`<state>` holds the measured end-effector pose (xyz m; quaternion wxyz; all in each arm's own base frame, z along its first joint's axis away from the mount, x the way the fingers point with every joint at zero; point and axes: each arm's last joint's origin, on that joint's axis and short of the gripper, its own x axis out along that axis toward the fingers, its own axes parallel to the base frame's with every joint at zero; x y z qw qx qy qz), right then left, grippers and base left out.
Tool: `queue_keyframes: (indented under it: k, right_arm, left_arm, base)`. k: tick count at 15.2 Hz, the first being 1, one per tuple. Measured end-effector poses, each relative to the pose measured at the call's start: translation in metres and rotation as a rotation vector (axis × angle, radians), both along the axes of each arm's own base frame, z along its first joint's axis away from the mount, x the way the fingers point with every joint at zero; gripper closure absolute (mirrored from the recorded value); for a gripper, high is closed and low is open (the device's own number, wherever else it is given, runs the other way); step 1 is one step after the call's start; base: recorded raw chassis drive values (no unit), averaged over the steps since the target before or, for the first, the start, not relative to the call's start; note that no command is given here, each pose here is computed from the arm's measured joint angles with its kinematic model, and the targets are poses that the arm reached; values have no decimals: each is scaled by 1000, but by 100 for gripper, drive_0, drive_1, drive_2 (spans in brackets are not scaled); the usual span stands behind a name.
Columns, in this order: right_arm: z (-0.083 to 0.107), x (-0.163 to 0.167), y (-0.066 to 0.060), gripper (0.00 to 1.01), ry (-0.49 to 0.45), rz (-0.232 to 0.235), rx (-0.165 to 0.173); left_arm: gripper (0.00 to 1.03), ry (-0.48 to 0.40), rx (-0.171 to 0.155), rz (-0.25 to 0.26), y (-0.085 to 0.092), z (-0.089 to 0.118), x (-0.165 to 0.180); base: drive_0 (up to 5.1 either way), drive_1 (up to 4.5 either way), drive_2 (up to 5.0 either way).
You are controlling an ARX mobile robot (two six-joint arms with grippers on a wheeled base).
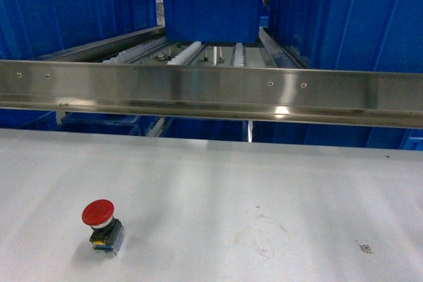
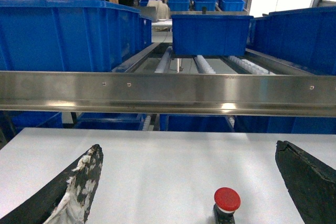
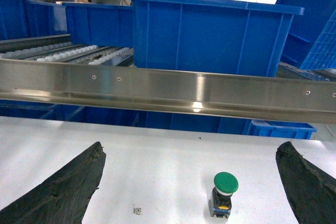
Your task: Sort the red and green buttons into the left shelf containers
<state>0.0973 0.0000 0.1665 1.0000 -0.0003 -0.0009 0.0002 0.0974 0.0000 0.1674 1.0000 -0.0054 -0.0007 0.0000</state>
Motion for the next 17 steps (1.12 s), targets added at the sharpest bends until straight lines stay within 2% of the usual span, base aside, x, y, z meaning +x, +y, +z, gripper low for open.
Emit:
queue_keyframes:
  k: [15,17]
  right_arm:
    - [0,0,0,3,0,0,0]
    - [6,3,0,3,-59,10,-7]
  left_arm:
    - [5,0,0,0,0,0,0]
    - [5,16,-8,-2,2,-1,1]
  base:
    - [0,0,0]
    - [0,0,0]
